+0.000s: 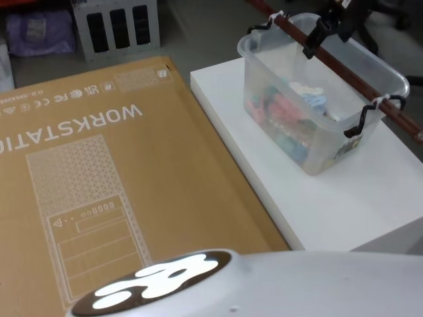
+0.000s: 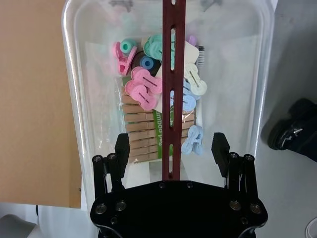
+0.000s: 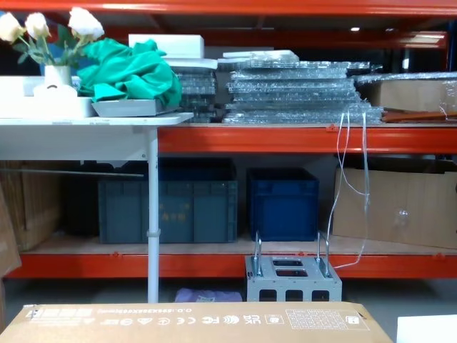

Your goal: Use one hand to grasp the basket and place it at the designated location.

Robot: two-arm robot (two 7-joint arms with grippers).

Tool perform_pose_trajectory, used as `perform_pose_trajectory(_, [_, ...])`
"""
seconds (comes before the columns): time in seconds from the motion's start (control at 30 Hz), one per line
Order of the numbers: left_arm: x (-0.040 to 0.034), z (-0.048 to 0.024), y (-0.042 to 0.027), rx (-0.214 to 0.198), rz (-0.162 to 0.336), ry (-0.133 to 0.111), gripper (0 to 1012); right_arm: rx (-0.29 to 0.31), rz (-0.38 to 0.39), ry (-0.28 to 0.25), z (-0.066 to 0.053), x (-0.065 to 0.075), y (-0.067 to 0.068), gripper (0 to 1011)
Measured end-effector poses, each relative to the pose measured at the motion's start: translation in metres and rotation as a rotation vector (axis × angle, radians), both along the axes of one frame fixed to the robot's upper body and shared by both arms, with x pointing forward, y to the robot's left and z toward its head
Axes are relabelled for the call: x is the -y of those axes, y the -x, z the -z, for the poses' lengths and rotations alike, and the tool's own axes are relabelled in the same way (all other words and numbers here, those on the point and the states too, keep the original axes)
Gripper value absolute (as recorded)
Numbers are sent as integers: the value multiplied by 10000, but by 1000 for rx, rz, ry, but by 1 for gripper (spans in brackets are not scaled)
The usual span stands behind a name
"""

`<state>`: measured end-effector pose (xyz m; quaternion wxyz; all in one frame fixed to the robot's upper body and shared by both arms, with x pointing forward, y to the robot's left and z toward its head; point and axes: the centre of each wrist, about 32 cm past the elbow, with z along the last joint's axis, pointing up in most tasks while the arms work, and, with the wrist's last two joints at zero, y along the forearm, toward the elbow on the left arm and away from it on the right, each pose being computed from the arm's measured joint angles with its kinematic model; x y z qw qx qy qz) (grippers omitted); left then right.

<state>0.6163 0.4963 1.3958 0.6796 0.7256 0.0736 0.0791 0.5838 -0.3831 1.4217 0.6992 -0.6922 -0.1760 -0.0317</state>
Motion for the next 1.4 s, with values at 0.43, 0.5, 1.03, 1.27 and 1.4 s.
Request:
perform_pose_trajectory(0.43, [-1,0,0,0,0,0,0,100,19,33,-292,-73,302,1000])
perform_pose_trajectory(0.5, [-1,0,0,0,0,0,0,115,21,35,-327,-79,353,1000])
perform_pose_trajectory(1.03, [0,0,0,0,0,0,0,123,39,33,-368,-73,412,1000])
perform_pose_trajectory(1.27, [0,0,0,0,0,0,0,122,36,34,-364,-74,409,1000])
perform_pose_trajectory(1.4, [-1,0,0,0,0,0,0,122,35,34,-363,-75,408,1000])
